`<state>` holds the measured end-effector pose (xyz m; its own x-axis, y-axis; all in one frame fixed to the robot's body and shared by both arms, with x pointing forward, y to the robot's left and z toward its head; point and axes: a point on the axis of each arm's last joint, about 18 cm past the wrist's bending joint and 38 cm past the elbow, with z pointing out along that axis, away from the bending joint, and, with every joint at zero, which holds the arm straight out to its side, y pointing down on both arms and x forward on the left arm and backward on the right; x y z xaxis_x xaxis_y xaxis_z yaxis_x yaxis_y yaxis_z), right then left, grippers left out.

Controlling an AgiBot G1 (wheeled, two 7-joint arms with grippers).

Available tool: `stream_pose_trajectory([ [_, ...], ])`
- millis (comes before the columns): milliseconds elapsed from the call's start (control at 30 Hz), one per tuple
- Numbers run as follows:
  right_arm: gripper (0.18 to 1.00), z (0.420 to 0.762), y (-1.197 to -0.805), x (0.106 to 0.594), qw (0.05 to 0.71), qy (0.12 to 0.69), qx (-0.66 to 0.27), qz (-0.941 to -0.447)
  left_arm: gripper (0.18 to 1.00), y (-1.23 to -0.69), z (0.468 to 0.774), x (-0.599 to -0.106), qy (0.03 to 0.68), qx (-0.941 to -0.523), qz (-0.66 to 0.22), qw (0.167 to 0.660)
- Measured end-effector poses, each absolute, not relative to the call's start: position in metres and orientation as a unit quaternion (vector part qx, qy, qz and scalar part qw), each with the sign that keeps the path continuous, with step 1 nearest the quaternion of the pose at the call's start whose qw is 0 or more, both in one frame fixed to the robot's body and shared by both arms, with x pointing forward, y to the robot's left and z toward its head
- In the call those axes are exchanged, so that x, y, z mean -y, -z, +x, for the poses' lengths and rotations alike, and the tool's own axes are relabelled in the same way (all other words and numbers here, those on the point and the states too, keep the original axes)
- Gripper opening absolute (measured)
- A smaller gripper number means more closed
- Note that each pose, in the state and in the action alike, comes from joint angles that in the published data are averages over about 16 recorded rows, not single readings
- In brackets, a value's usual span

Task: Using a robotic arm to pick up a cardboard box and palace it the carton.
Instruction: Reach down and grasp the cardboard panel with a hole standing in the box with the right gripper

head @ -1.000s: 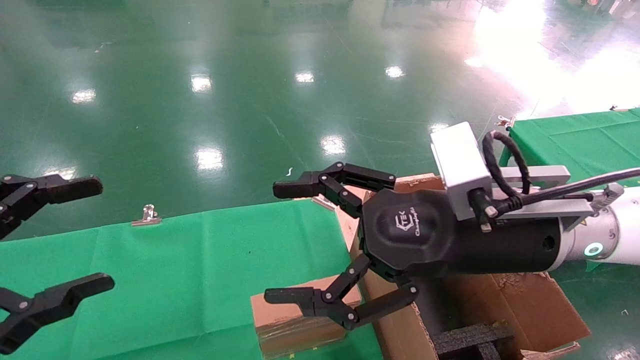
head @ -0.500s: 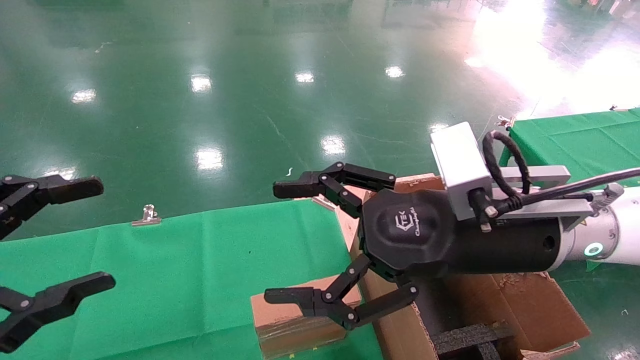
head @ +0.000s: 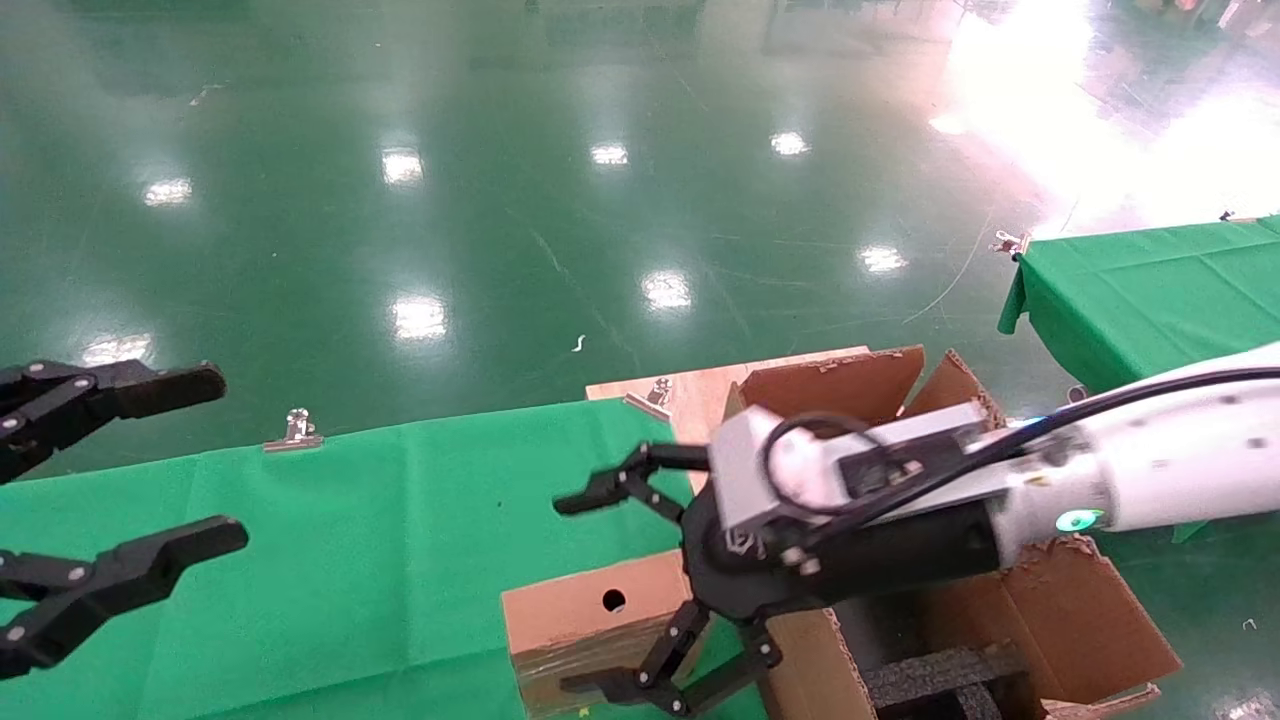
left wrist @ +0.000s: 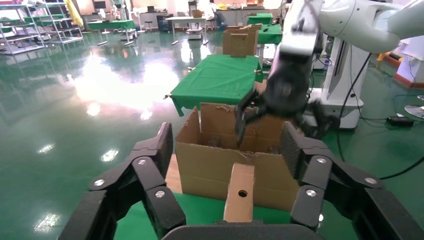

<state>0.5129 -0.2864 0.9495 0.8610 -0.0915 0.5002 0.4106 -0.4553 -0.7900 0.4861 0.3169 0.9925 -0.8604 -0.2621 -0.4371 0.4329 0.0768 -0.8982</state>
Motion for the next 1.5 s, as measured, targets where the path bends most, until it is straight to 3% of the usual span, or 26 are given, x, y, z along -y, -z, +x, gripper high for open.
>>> stream_pose_trajectory([
  [433,1.001,0.559,-0.923,0.276,0.374,0.256,0.099,-0.886,0.562,-0.992,0.486,-0.317,0.677,-0.687,0.062,0.257],
  [900,1.001,0.586,-0.919,0.260,0.258,0.273,0.137,-0.916,0.281,-0.992,0.486,-0.317,0.677,-0.687,0.062,0.257],
  [1167,1.001,0.593,-0.918,0.254,0.233,0.275,0.150,-0.921,0.214,-0.992,0.486,-0.317,0.677,-0.687,0.062,0.257],
  [1500,0.986,0.594,-0.917,0.253,0.231,0.274,0.151,-0.921,0.234,-0.992,0.486,-0.317,0.677,-0.687,0.062,0.257],
])
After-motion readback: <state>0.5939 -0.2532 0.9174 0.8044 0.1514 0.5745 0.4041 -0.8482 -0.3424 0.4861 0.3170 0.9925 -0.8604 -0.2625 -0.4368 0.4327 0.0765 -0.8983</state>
